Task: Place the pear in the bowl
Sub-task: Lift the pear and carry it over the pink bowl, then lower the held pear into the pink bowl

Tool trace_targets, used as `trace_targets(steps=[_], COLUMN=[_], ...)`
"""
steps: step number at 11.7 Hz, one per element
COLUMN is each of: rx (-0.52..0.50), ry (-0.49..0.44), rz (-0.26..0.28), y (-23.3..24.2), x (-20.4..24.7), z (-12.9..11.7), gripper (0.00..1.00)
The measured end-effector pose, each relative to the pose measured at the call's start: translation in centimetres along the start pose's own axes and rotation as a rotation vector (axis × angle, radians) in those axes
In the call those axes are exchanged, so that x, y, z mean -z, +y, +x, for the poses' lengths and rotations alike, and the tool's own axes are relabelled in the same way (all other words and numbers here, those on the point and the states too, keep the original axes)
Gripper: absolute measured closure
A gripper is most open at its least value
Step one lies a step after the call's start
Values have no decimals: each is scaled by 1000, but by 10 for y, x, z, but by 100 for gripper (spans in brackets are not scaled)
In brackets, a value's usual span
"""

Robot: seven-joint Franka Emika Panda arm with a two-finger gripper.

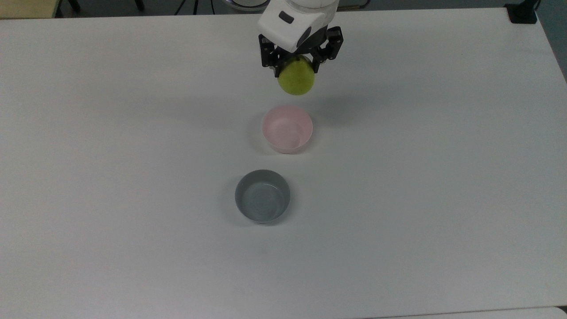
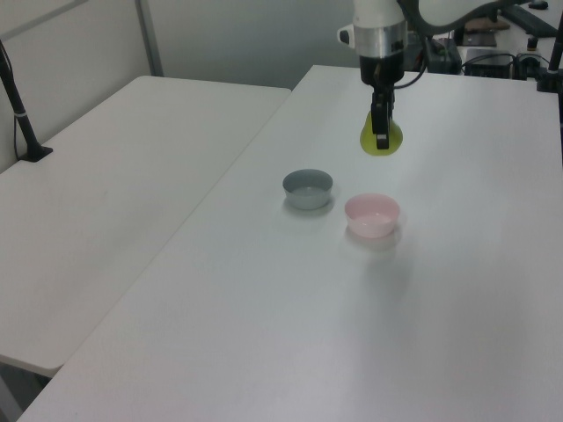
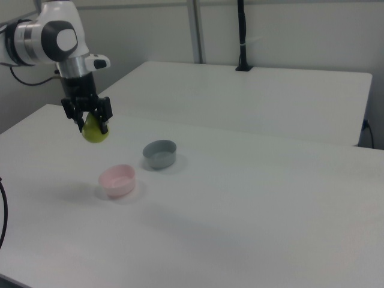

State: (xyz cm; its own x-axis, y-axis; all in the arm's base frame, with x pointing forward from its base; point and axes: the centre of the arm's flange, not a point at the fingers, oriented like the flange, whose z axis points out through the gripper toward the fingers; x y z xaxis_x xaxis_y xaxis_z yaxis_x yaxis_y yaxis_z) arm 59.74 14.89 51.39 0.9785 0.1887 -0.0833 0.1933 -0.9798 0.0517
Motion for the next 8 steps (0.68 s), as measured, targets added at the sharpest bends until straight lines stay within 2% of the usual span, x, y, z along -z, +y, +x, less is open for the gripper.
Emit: trace_targets(steps=[3, 6, 8], rx=[13, 18, 16], ry=[31, 14, 16], rz=[7, 15, 21], y=[-8, -11, -10], x=[-47, -101, -120], z=[10, 16, 23], gripper=[24, 24, 24])
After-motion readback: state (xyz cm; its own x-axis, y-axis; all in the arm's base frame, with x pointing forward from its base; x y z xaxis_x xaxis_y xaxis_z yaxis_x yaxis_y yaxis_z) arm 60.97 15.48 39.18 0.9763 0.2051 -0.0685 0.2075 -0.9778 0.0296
